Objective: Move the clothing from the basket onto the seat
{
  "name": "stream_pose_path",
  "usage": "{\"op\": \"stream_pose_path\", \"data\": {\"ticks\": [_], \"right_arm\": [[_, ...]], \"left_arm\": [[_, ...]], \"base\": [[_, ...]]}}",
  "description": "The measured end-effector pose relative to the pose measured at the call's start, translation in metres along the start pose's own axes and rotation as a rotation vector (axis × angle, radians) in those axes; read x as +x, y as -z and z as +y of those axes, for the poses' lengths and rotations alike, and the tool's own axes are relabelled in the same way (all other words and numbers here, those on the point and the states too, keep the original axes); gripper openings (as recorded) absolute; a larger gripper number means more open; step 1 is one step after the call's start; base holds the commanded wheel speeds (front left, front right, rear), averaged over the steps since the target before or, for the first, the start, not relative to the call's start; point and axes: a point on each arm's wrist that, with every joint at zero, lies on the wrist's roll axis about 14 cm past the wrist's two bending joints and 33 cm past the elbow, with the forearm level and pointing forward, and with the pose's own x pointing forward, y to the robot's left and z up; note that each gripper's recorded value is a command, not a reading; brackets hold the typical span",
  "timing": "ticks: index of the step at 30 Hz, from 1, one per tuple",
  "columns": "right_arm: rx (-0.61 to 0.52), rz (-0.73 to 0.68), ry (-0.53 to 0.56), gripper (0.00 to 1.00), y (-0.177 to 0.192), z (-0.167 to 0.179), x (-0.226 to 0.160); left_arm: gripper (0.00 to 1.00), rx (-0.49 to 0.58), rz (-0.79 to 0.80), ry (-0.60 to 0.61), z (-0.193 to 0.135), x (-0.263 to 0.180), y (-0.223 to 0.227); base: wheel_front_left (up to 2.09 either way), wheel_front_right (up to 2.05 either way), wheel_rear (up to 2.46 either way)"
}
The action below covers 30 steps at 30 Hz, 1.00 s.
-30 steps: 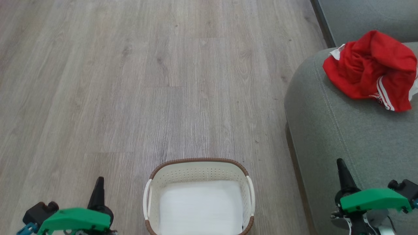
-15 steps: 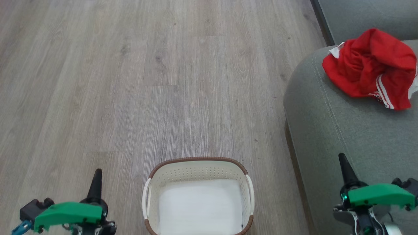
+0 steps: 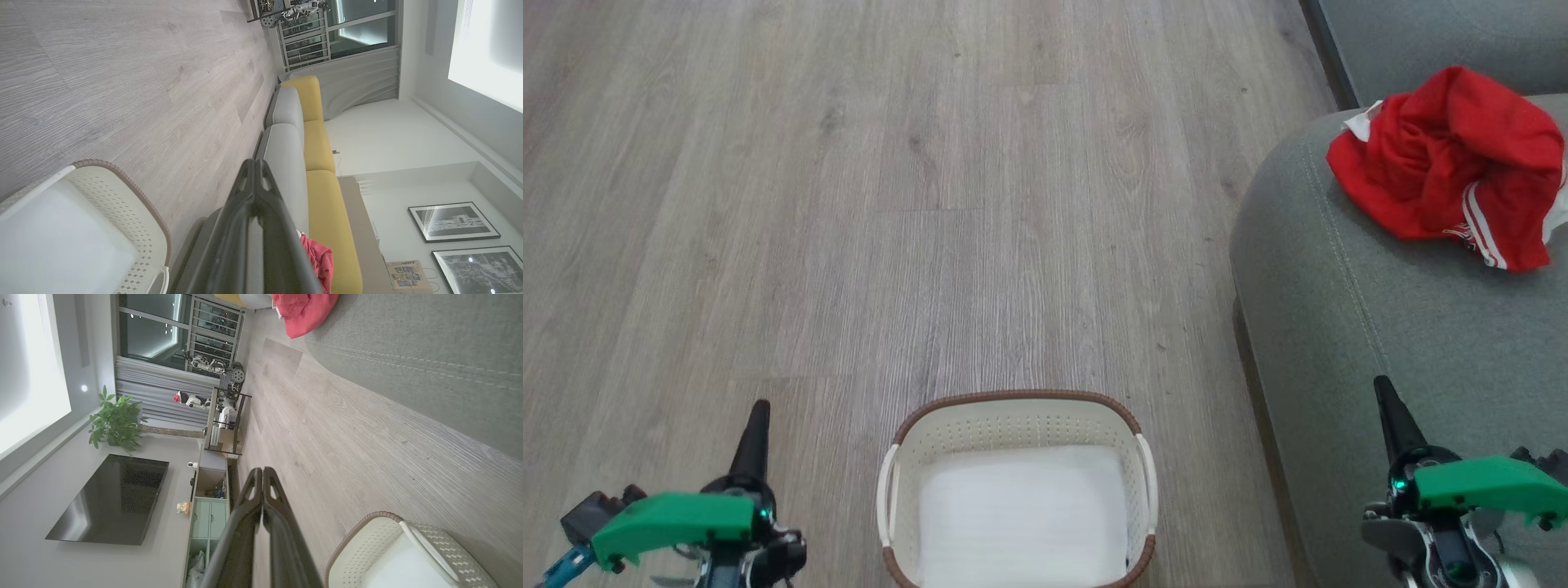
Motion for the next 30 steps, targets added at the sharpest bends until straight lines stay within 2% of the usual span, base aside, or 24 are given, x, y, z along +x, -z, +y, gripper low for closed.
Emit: {"op": "stream_pose_path", "data": {"ticks": [23, 30], "right_arm": [[0.248, -0.005, -0.050, 0.00, -0.009, 0.013, 0.005], [0.251, -0.005, -0.051, 0.00, -0.009, 0.013, 0.005]], "left_arm": [[0.00, -0.250, -0.009, 0.109, -0.025, 0.013, -0.011], [0.00, -0.255, -0.009, 0.112, -0.027, 0.014, -0.010]], "base": [[0.00, 0.00, 0.00], [0.00, 0.00, 0.00]]}}
